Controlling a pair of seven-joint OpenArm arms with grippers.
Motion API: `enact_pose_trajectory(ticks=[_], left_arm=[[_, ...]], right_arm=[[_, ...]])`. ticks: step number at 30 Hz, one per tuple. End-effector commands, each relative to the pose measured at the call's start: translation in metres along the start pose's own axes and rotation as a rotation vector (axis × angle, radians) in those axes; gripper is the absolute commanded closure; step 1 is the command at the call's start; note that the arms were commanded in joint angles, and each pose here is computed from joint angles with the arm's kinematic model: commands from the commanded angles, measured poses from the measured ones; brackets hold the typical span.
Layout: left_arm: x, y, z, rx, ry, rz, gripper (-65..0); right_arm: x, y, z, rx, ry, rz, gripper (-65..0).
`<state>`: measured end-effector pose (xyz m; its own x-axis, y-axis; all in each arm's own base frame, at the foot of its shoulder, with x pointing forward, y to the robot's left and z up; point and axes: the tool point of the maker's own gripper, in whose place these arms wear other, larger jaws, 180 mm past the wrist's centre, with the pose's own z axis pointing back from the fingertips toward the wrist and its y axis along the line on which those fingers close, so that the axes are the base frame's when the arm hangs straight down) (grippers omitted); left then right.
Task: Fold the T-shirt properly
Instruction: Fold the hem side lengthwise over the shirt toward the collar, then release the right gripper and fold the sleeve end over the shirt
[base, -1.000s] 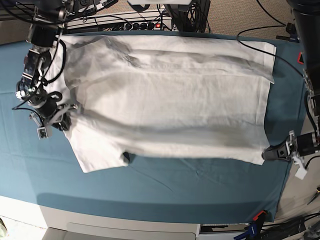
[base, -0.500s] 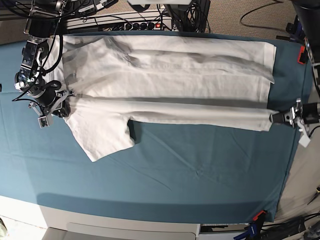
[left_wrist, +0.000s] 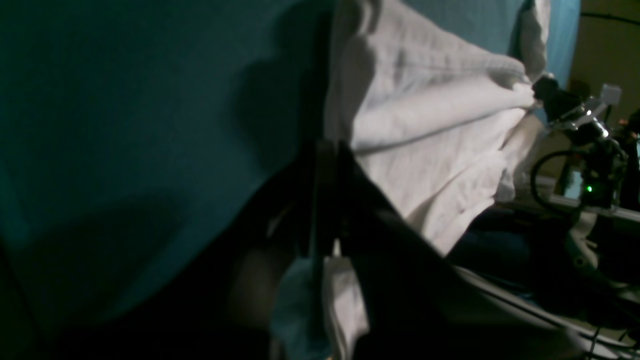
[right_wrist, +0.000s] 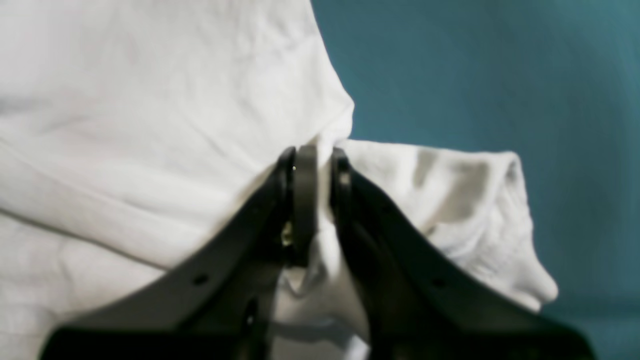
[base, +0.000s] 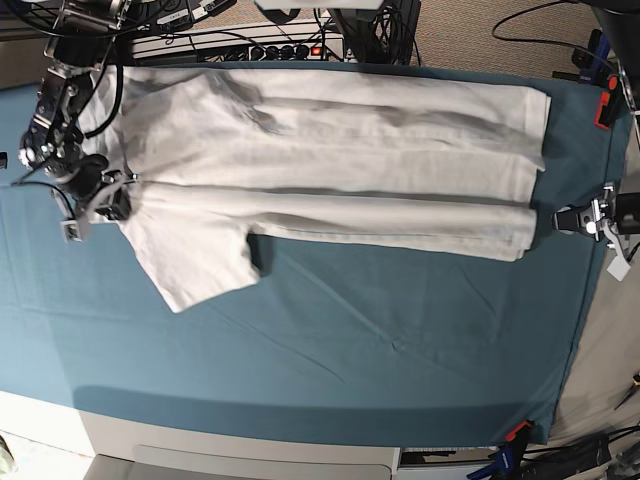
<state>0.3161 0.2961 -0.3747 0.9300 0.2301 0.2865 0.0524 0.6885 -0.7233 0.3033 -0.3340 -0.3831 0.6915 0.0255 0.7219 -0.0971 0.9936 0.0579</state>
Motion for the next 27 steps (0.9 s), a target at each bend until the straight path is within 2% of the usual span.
enact_pose_trajectory(ticks=[1, 6, 12, 15, 17, 22, 27], left_arm=[[0.018, -0.005, 0.015, 0.003, -0.048, -0.033, 0.0], [0.018, -0.005, 0.014, 0.002, -0.048, -0.033, 0.0], [0.018, -0.005, 0.014, 0.002, -0.048, -0.033, 0.0], [0.019, -0.005, 0.014, 0.002, -0.048, -0.033, -0.4], [0.019, -0.005, 0.014, 0.002, -0.048, -0.033, -2.2], [0.018, -0.005, 0.014, 0.002, -0.048, -0.033, -2.7], [0.018, -0.005, 0.014, 0.000, -0.047, -0.033, -2.7]], right_arm=[[0.015, -0.015, 0.012, -0.031, -0.039, 0.007, 0.0], [0.018, -0.020, 0.027, -0.002, -0.112, -0.065, 0.0], [0.026, -0.018, 0.030, 0.027, -0.159, -0.106, 0.0], [0.033, -0.014, 0.031, 0.052, -0.194, -0.132, -16.6], [0.038, -0.014, 0.032, 0.059, -0.211, -0.139, -22.4], [0.059, -0.020, 0.035, 0.048, -0.268, -0.144, -22.4], [0.106, -0.036, 0.046, 0.010, -0.409, -0.173, -22.4]])
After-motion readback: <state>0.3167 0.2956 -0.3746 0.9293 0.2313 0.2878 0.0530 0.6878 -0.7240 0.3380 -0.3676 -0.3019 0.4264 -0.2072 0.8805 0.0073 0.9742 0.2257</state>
